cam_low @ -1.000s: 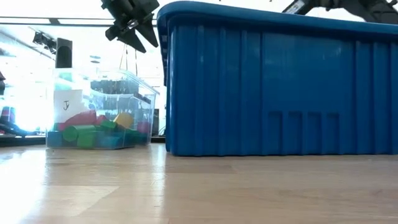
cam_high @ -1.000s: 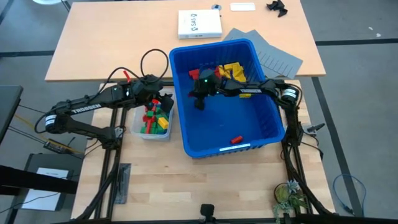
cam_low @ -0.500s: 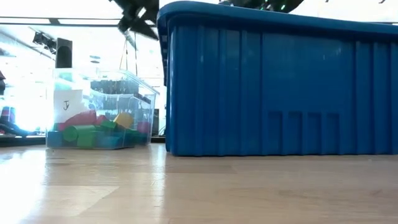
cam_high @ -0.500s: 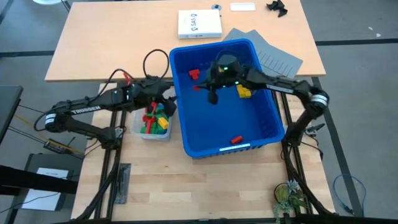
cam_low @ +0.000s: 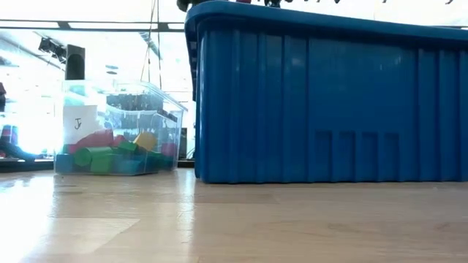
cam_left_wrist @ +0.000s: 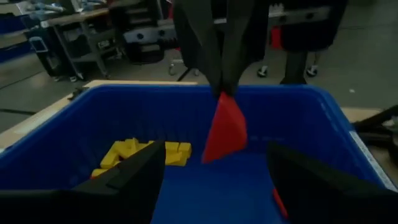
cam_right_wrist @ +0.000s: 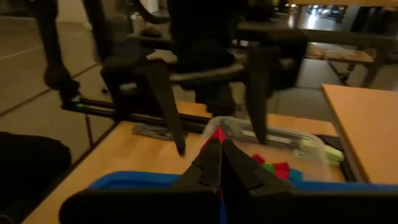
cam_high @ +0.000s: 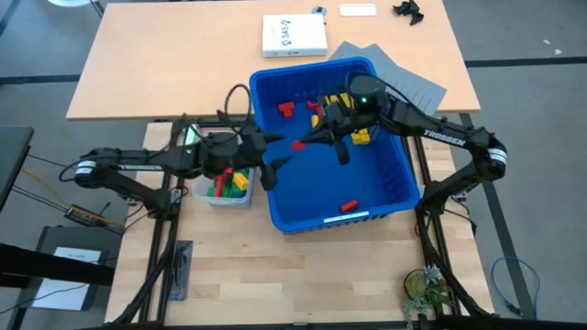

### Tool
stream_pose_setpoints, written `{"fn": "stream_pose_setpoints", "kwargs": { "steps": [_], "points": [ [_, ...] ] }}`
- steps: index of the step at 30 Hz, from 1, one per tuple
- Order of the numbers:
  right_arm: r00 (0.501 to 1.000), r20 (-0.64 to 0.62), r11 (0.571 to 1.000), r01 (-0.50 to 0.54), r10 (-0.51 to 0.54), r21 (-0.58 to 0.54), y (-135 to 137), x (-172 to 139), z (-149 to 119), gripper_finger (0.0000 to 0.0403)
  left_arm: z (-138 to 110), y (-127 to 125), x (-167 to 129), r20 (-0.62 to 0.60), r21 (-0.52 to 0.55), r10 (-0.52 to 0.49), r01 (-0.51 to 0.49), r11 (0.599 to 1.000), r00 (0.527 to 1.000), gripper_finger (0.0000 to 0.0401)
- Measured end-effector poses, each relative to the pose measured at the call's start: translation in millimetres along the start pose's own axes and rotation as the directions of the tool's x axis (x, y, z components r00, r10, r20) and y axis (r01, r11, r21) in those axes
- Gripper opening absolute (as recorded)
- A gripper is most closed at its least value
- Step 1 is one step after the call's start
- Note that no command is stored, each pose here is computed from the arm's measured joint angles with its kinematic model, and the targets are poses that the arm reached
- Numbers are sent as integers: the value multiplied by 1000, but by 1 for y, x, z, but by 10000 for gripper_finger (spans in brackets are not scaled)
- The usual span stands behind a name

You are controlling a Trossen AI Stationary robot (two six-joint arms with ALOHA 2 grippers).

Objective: Sort blocks
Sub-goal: Put the red block into the transparent bin

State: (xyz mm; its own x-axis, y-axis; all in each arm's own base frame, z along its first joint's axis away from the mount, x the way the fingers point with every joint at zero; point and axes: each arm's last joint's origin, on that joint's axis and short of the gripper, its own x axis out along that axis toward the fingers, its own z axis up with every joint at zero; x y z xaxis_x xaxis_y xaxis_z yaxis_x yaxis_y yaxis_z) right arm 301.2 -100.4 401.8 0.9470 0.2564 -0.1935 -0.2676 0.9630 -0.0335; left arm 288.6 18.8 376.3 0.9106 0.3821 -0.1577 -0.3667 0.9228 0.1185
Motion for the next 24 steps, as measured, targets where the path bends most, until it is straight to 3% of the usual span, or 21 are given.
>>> {"fn": "stream_pose_setpoints", "kwargs": {
  "steps": [13, 17, 24],
  "points": [
    [999, -2, 999, -44, 44, -8, 12, 9, 1, 0, -4, -14, 14, 36, 10, -86, 86, 996, 996, 277],
    [999, -3, 999, -43, 43, -7, 12, 9, 1, 0, -4, -15, 17, 44, 7, -85, 84, 996, 995, 227],
    [999, 4, 998, -38, 38, 43, 12, 9, 2, 5, -3, -15, 16, 54, 8, -102, 102, 995, 993, 101]
  ]
}}
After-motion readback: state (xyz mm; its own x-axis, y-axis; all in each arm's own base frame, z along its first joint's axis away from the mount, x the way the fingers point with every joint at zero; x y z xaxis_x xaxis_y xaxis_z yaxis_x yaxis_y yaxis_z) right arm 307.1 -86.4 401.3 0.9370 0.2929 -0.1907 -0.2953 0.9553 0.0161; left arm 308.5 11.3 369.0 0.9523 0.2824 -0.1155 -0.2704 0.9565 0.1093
